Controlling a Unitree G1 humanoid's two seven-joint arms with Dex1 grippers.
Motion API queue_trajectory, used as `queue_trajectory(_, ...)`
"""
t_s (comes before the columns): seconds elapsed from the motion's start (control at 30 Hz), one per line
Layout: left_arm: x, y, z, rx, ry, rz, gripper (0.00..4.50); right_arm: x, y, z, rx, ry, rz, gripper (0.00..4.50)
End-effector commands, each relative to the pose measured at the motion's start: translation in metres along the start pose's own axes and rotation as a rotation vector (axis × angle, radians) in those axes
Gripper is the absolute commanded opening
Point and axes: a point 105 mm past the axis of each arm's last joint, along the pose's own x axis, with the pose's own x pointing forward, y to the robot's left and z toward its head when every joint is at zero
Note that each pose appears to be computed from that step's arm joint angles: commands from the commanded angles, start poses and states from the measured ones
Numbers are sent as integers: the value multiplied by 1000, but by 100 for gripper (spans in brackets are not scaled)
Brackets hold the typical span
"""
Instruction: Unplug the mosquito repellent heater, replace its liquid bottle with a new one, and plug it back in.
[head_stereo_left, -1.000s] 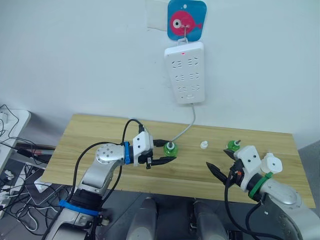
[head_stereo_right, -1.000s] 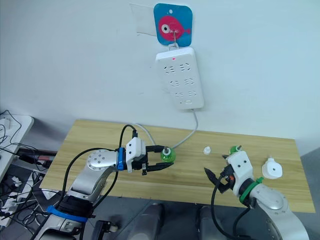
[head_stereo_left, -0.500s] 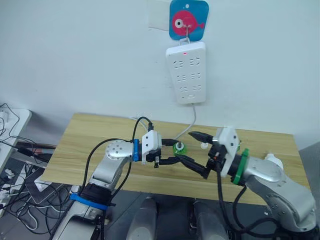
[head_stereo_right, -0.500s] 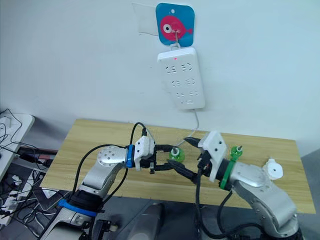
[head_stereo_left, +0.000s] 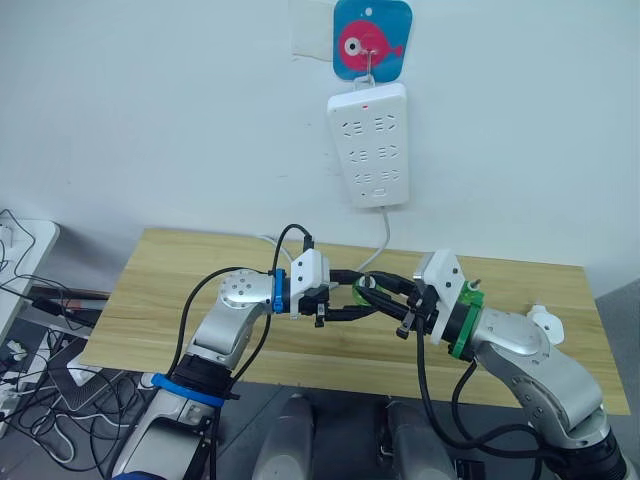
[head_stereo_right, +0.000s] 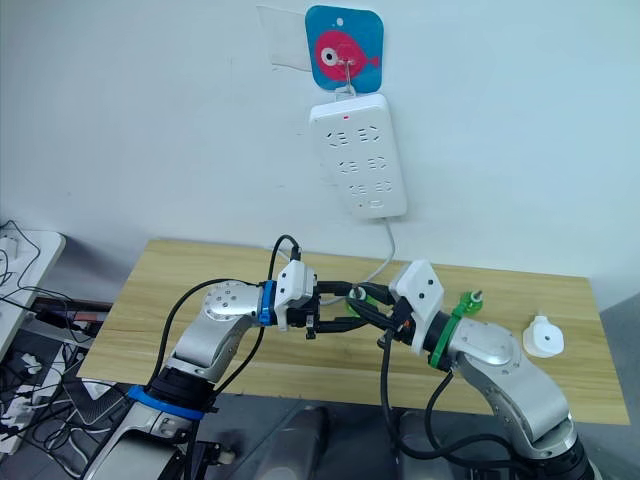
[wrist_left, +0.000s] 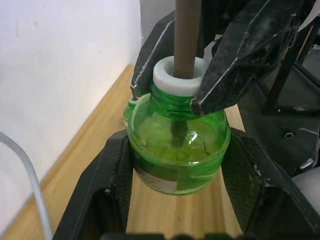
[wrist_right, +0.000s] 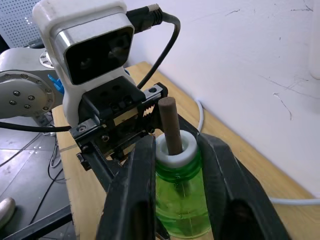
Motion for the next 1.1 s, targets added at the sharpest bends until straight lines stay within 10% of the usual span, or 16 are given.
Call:
queue_trajectory(0.03,3,-1,9,31,-28,-9,221,0,7,6,-16,-35,20,85)
queue_trajectory(0.2,3,2,12,28,-34,20,221,-4,-11,17,134,-117,-95,85)
queue_trajectory(0.47,-11,2,36,44,-134,199,450,-27,-50,22,598,-251,-364,85)
queue_trajectory(0.77,6,6,67,235,-271,419,450,-29,-44,41,1182,-426,-320,85)
queue_trajectory(1.1,13,8,66,280,-281,447,450,-30,-36,51,1285,-419,-282,85)
